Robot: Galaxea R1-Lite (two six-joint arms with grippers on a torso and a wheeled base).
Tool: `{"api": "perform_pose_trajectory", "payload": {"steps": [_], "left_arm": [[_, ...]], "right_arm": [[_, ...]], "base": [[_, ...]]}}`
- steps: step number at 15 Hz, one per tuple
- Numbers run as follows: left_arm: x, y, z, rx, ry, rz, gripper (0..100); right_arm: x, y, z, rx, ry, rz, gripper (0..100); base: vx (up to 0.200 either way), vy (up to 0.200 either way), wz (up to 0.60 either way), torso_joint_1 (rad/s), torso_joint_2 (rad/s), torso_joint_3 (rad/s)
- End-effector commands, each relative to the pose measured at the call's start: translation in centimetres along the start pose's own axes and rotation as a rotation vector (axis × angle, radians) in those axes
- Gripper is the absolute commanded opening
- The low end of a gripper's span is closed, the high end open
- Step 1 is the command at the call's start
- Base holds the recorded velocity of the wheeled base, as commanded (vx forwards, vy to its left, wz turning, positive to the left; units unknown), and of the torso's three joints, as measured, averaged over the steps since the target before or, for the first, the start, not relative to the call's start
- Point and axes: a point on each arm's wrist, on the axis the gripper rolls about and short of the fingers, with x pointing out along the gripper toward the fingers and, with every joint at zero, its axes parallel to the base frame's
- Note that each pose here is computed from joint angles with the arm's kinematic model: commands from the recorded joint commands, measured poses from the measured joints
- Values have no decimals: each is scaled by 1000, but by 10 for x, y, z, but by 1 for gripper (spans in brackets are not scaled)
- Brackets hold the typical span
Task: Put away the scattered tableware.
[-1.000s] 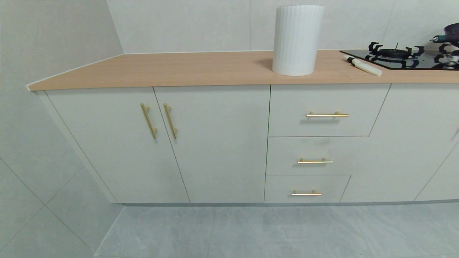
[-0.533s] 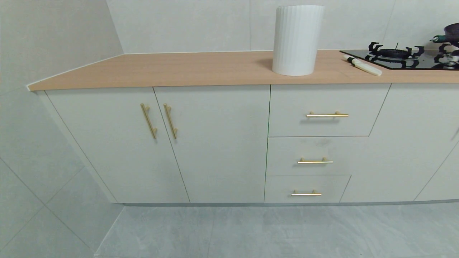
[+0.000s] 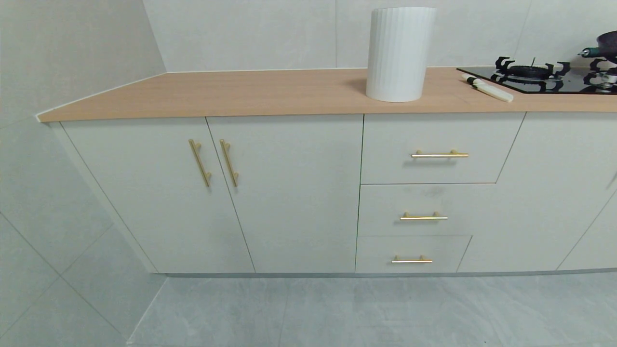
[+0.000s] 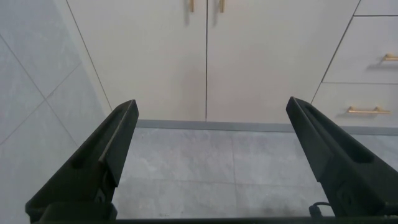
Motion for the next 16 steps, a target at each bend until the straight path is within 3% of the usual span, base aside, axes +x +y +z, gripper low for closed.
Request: {"api": "perform_pose_trajectory", "payload": {"steps": [1, 6, 16], "left_arm": [[0, 0, 0, 1, 0, 1, 100], [0, 0, 0, 1, 0, 1, 100], [0, 0, 0, 1, 0, 1, 100]], "right_arm": [[0, 0, 0, 0, 3, 0, 100], [0, 0, 0, -15, 4, 4, 100], [0, 0, 0, -15, 4, 7, 100]], "base": [[0, 0, 0, 0, 0, 0], [0, 0, 0, 0, 0, 0], [200, 0, 0, 4, 0, 2]]}}
